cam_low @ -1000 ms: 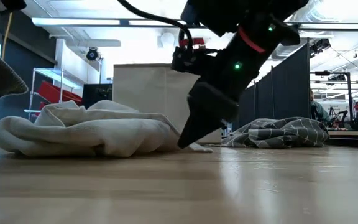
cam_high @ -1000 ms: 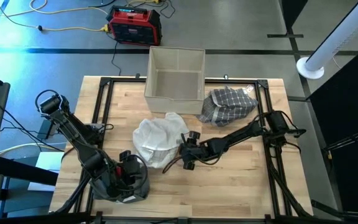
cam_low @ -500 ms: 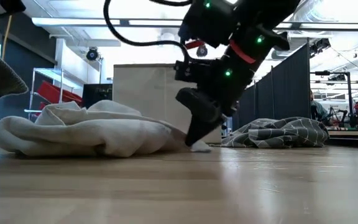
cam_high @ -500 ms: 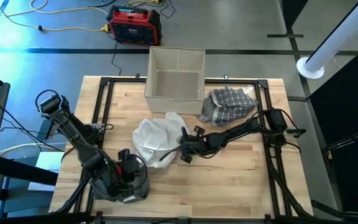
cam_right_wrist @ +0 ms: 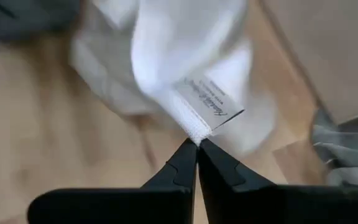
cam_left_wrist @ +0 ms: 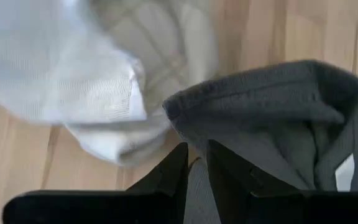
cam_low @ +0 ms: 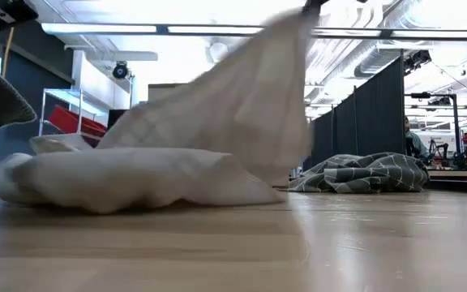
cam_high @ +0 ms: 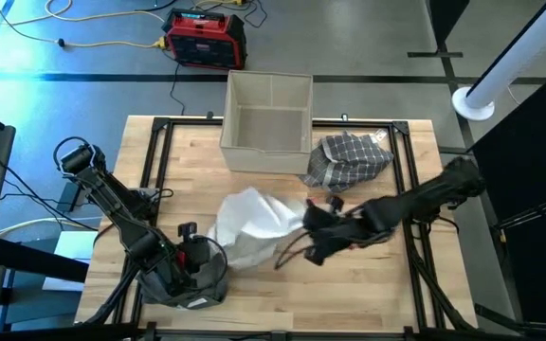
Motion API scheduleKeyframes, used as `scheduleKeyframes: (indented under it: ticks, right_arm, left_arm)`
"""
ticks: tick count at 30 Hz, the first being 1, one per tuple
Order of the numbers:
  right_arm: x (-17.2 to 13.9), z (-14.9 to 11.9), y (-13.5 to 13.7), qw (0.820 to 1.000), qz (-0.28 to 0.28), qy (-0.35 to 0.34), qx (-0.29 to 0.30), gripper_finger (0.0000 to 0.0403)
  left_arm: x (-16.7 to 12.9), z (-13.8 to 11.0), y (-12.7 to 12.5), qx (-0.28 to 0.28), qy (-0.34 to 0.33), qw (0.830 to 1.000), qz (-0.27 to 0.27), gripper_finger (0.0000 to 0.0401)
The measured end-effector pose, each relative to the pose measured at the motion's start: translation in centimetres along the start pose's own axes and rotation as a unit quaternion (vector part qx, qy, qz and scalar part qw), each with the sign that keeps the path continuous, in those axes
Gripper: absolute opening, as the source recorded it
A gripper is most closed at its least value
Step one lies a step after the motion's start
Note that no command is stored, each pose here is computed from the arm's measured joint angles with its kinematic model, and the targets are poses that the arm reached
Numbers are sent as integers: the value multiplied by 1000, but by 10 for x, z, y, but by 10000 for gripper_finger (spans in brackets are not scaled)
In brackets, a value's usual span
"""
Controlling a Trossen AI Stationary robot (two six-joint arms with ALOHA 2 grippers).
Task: Fold towel
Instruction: Fold the white towel
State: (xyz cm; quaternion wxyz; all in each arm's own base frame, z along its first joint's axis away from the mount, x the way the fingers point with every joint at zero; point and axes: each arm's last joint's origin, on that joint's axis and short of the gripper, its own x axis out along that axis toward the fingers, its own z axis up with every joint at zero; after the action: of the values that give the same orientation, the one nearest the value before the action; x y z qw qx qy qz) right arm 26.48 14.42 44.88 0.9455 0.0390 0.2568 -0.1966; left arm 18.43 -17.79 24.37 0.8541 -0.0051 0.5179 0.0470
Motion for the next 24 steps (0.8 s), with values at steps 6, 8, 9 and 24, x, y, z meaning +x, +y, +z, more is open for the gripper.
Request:
scheduleKeyframes:
  ticks: [6,8,9,24]
  right_arm:
    - [-38,28,-12,997,-15,-78,6,0]
    - [-42,28,-13,998,0,-69,3,0]
    - [-42,27,-13,998,14,-54,-1,0]
    - [11,-93,29,950,31,300,82,0]
  left_arm:
    - [3,6,6,22,2,1000,7,51]
    - [4,8,8,29,2,1000,10,51]
    - [5,9,9,32,3,999,11,51]
    - [6,11,12,44,1,999,18,51]
